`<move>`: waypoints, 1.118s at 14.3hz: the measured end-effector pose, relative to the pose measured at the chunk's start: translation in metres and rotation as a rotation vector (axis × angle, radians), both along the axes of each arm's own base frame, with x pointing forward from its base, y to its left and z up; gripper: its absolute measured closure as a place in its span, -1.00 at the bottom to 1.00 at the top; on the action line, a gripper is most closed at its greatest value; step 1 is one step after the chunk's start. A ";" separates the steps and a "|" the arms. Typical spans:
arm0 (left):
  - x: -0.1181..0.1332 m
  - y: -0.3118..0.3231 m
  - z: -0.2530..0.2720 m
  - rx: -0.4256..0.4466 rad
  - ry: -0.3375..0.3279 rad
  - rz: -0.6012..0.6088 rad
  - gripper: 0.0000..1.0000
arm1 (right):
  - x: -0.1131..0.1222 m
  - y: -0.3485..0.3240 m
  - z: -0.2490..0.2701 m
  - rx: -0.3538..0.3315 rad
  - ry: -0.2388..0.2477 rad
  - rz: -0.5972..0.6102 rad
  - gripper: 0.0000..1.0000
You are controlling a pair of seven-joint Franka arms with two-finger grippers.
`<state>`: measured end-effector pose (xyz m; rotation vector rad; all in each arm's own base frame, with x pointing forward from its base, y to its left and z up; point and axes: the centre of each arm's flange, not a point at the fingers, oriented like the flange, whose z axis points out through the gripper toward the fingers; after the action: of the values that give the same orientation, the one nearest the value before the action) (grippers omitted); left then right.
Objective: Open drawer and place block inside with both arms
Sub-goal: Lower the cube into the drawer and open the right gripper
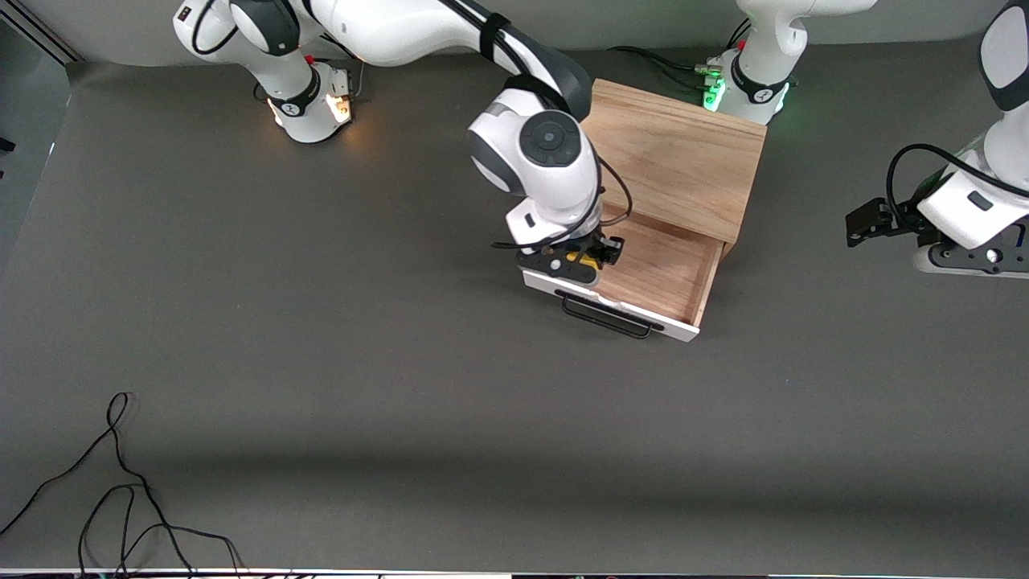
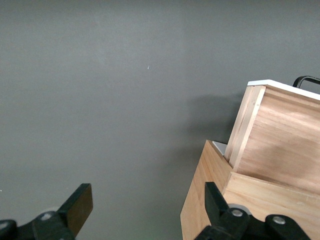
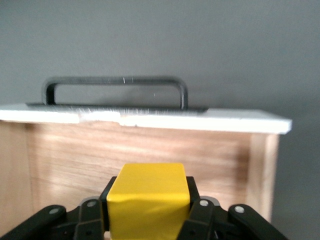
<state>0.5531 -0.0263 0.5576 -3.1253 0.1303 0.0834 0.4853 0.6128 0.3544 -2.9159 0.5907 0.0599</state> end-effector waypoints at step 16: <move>0.007 -0.010 -0.003 0.000 0.002 -0.002 -1.00 | -0.029 0.028 -0.059 -0.029 0.026 -0.063 -0.39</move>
<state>0.5605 -0.0365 0.5548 -3.1248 0.1341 0.0872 0.4563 0.6406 0.2956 -2.9263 0.6935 0.0814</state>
